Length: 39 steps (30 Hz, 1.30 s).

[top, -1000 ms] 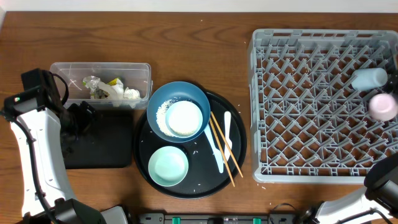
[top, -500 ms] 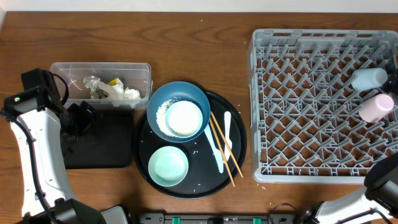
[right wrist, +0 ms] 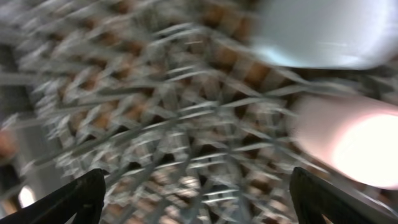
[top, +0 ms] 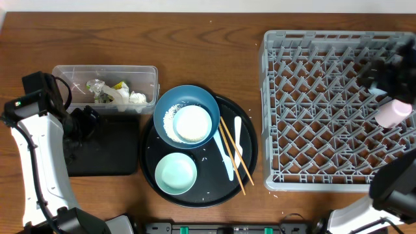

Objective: Sort waste into correct bins and load items into the dishwasher rack
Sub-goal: 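Release the pink cup and move the right gripper back to the tray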

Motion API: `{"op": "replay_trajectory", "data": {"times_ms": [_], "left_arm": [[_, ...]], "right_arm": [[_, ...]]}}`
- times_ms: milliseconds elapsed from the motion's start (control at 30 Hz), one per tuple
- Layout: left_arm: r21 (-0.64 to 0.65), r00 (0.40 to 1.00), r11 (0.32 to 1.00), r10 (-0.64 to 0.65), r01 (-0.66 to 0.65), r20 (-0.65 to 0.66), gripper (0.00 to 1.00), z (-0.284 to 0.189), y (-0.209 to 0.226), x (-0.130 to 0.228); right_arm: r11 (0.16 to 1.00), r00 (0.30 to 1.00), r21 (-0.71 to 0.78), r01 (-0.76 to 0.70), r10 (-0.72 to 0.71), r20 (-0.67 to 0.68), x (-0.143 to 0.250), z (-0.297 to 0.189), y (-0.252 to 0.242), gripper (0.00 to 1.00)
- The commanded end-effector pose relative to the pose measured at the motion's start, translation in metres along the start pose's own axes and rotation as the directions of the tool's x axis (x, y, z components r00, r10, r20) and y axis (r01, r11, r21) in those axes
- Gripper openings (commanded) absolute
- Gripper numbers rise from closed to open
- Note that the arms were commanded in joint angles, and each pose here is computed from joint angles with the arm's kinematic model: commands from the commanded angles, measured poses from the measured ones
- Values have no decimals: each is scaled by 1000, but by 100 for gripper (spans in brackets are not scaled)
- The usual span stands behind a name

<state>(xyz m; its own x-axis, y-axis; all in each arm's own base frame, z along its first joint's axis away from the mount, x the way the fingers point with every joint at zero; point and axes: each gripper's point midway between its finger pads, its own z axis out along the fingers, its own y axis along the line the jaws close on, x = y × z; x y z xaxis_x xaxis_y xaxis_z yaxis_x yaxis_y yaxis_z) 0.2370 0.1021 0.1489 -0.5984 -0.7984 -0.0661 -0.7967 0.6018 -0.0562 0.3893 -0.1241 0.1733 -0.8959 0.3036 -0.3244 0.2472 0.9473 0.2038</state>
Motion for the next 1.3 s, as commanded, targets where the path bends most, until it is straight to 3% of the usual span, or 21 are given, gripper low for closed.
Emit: {"op": "replay_trajectory", "data": {"times_ms": [0, 133, 267, 533, 900, 1033, 1267], "left_arm": [[-10, 1000, 1000, 0, -1, -15, 98, 2, 2, 3], [-10, 1000, 1000, 1, -1, -15, 98, 2, 2, 3], [-10, 1000, 1000, 1, -1, -14, 98, 2, 2, 3], [-10, 1000, 1000, 1, -1, -14, 98, 2, 2, 3], [-10, 1000, 1000, 0, -1, -14, 98, 2, 2, 3], [-10, 1000, 1000, 0, -1, -14, 98, 2, 2, 3], [-10, 1000, 1000, 0, -1, -14, 98, 2, 2, 3]], "right_arm": [[977, 982, -97, 188, -187, 21, 6, -13, 67, 89], [924, 938, -187, 333, -346, -37, 35, -3, 140, 89], [862, 884, -267, 432, -463, -68, 70, 0, 207, 99], [704, 739, -417, 575, -665, -106, 161, -2, 307, 96], [600, 590, -421, 680, -789, -171, 278, 31, 348, 91], [541, 540, -444, 714, -829, -144, 314, 42, 360, 82], [601, 589, -333, 726, -794, -148, 339, 58, 360, 77]]}}
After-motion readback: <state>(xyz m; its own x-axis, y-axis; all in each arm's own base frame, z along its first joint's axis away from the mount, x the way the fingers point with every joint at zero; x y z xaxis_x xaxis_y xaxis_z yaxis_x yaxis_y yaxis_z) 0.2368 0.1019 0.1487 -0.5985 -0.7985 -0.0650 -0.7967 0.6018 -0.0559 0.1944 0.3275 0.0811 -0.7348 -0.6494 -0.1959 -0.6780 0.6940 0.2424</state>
